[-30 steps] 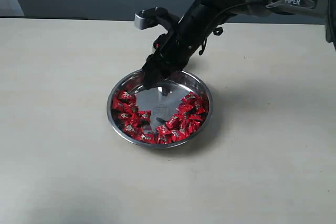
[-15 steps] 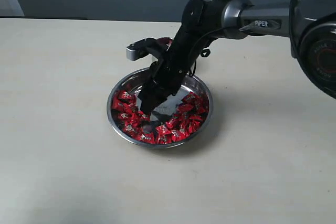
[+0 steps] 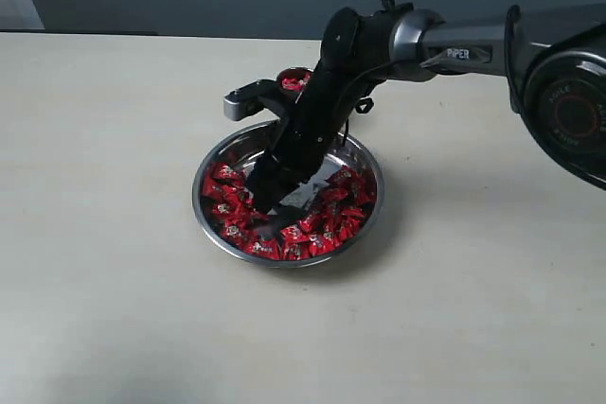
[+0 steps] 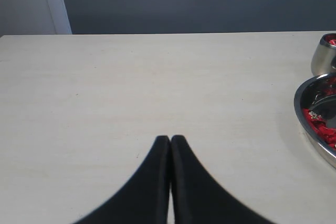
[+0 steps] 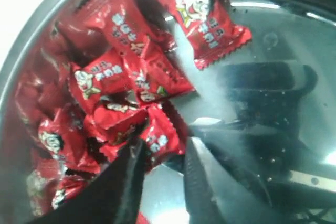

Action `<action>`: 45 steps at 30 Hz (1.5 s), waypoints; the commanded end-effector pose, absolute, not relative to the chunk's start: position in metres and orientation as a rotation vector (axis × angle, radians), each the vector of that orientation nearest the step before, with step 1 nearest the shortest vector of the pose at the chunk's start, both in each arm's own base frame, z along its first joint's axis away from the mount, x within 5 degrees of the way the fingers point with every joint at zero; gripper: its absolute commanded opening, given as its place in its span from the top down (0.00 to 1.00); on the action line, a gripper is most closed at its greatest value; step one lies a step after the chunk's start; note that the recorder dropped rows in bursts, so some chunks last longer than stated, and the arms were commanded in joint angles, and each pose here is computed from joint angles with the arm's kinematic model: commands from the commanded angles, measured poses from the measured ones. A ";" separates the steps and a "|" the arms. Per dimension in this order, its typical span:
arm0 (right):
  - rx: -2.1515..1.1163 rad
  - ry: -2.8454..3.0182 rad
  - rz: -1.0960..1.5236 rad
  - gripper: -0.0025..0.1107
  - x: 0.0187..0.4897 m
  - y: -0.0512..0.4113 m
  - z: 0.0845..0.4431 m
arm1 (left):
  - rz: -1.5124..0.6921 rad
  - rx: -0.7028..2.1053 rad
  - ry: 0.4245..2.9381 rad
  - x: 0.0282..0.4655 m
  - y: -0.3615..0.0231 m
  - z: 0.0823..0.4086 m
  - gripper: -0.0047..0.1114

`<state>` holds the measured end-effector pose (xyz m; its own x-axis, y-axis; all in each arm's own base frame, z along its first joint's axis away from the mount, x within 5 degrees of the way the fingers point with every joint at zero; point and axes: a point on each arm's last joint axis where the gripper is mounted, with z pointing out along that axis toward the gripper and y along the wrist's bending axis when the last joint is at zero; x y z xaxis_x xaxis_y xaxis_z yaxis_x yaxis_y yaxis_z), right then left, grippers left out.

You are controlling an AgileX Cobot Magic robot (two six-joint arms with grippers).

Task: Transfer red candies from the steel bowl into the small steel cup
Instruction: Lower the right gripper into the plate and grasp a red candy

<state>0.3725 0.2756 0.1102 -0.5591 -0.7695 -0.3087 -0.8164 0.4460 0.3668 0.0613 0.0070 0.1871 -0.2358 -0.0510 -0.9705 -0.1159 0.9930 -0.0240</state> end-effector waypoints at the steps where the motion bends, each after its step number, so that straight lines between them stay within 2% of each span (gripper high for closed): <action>1: -1.432 2.583 0.733 0.94 0.372 0.277 0.108 | 0.061 -0.114 1.802 0.061 0.007 0.187 0.96; 12: -1.417 2.409 0.563 0.96 0.381 0.272 0.162 | 0.061 -0.114 1.802 0.061 0.007 0.187 0.96; 16: -1.358 2.441 0.587 0.96 0.379 0.272 0.171 | 0.061 -0.114 1.802 0.061 0.007 0.187 0.96; 18: -1.358 2.480 0.615 0.95 0.376 0.271 0.170 | 0.061 -0.114 1.802 0.061 0.007 0.187 0.96; 20: -1.373 2.511 0.639 0.90 0.373 0.271 0.166 | 0.061 -0.114 1.802 0.061 0.007 0.187 0.96; 24: -1.352 2.543 0.709 0.69 0.371 0.274 0.159 | 0.061 -0.114 1.802 0.061 0.007 0.187 0.96; 27: -1.328 2.566 0.762 0.57 0.370 0.277 0.151 | 0.061 -0.114 1.802 0.061 0.007 0.187 0.96; 33: -1.316 2.608 0.785 0.61 0.370 0.279 0.134 | 0.061 -0.114 1.802 0.061 0.007 0.187 0.96; 45: -1.291 2.678 0.821 0.61 0.370 0.280 0.107 | 0.061 -0.114 1.802 0.061 0.007 0.187 0.96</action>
<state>0.3697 0.2813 0.1091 -0.6477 -0.7083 -0.2806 -0.7435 0.5073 0.4357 0.0613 0.0070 0.1871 -0.2358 -0.0510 -0.9705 -0.1159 0.9930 -0.0240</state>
